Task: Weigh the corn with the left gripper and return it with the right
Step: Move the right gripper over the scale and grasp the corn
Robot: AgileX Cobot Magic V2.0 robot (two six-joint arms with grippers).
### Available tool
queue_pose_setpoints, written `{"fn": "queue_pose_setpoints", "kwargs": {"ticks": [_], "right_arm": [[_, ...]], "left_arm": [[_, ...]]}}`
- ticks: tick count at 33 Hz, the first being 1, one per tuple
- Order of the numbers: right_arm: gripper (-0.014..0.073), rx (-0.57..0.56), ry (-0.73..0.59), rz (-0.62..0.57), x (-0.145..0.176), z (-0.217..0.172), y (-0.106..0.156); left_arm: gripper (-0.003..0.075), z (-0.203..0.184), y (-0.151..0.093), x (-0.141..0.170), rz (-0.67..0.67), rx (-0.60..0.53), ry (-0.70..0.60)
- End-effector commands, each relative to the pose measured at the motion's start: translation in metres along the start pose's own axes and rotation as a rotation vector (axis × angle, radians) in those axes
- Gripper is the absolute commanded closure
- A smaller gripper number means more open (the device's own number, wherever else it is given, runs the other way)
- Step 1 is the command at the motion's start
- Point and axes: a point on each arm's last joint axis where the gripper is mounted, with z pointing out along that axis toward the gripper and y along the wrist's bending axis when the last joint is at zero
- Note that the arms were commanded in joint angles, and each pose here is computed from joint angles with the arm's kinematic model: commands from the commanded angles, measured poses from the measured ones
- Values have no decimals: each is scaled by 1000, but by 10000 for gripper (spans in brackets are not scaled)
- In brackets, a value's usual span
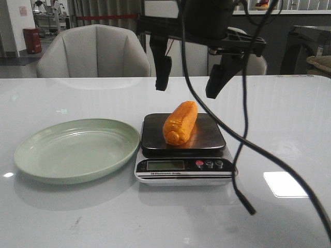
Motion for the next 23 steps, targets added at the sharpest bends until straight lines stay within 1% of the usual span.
{"fn": "queue_pose_setpoints", "kwargs": {"ticks": [1, 6, 13, 15, 18, 23], "right_arm": [[1, 3, -65, -2, -11, -19, 10], [1, 47, -40, 27, -16, 0, 18], [1, 115, -2, 60, -20, 21, 18], [22, 123, 3, 60, -21, 26, 18], [114, 120, 0, 62, -24, 31, 19], [335, 110, -3, 66, -25, 36, 20]], "left_arm": [[606, -4, -1, -12, -7, 16, -90], [606, -5, -1, -12, -7, 16, -97], [606, -8, -1, -11, -7, 18, -114], [606, -8, -1, -11, -7, 18, -116], [606, -8, -1, -11, -7, 18, -116], [606, -8, -1, -11, -7, 18, -116]]}}
